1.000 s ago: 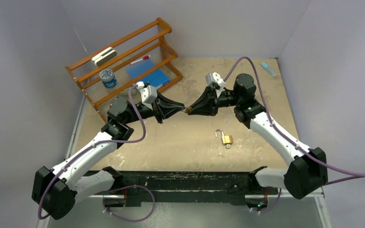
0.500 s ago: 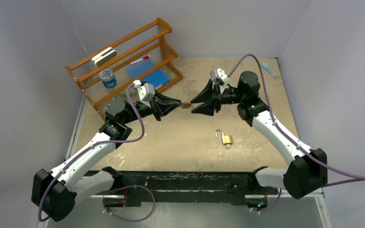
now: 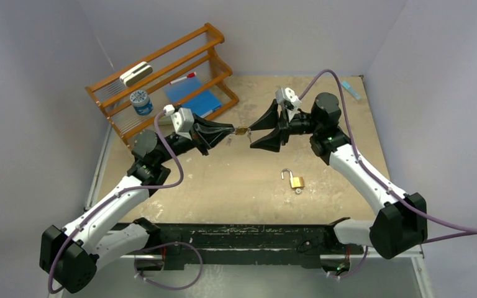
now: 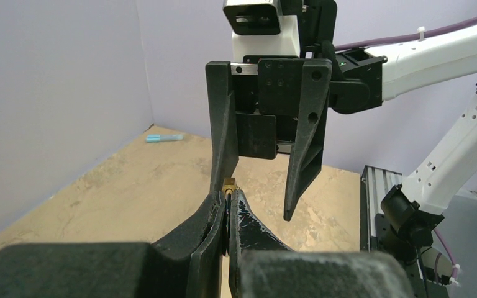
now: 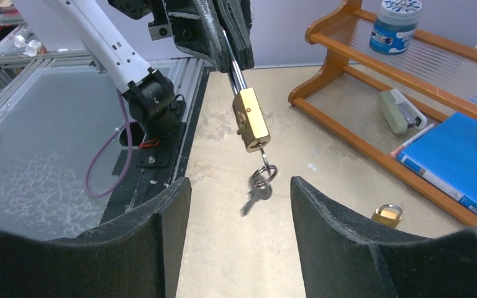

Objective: Lock with the key
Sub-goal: Lock the lock.

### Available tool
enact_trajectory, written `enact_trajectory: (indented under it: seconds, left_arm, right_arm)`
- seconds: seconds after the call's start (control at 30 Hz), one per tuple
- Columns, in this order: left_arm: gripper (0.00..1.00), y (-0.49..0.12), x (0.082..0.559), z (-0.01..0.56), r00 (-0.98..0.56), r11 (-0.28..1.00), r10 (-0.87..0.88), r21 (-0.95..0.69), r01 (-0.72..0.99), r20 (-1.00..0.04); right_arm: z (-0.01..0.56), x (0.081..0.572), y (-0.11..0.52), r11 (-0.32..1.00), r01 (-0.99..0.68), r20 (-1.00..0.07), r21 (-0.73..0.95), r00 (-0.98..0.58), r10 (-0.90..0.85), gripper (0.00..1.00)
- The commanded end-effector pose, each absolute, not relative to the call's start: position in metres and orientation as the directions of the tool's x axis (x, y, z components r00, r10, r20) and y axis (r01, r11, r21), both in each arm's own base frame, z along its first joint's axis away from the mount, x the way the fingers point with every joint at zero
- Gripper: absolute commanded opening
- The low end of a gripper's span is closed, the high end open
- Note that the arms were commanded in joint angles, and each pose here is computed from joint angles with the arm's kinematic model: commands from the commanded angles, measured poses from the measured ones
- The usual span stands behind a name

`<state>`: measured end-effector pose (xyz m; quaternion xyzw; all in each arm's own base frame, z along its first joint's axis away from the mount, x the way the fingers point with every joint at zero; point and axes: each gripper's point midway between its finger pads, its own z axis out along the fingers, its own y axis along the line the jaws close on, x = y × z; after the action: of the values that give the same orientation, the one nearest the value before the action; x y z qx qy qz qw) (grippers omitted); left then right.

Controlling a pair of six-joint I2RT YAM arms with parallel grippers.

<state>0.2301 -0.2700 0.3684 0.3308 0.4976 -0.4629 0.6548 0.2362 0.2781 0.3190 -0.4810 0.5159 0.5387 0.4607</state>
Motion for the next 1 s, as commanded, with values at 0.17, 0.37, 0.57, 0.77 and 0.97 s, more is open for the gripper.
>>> enact_trajectory:
  seconds: [0.17,0.37,0.57,0.77,0.97]
  left_arm:
    - [0.00,-0.269,0.225,0.388,0.122,0.336,-0.331,0.003,0.942,-0.936]
    - [0.00,-0.268,0.225,0.389,0.125,0.339,-0.332,0.006,0.941,-0.935]
    - [0.00,-0.267,0.224,0.387,0.125,0.341,-0.328,0.006,0.940,-0.936]
    - [0.00,-0.265,0.224,0.388,0.134,0.356,-0.322,0.011,0.934,-0.937]
    - [0.00,-0.262,0.225,0.388,0.141,0.371,-0.316,0.015,0.929,-0.938]
  right_arm:
    - [0.337,0.239,0.283,-0.072,-0.995,-0.996,0.068,-0.072,0.050,0.62]
    - [0.333,0.241,0.285,-0.082,-0.993,-0.994,0.090,-0.095,0.053,0.42]
    - [0.331,0.242,0.286,-0.079,-0.992,-0.993,0.101,-0.106,0.051,0.08]
    - [0.327,0.241,0.285,-0.071,-0.991,-0.993,0.110,-0.113,0.037,0.00]
    - [0.322,0.234,0.281,-0.065,-0.990,-0.992,0.122,-0.124,0.023,0.00]
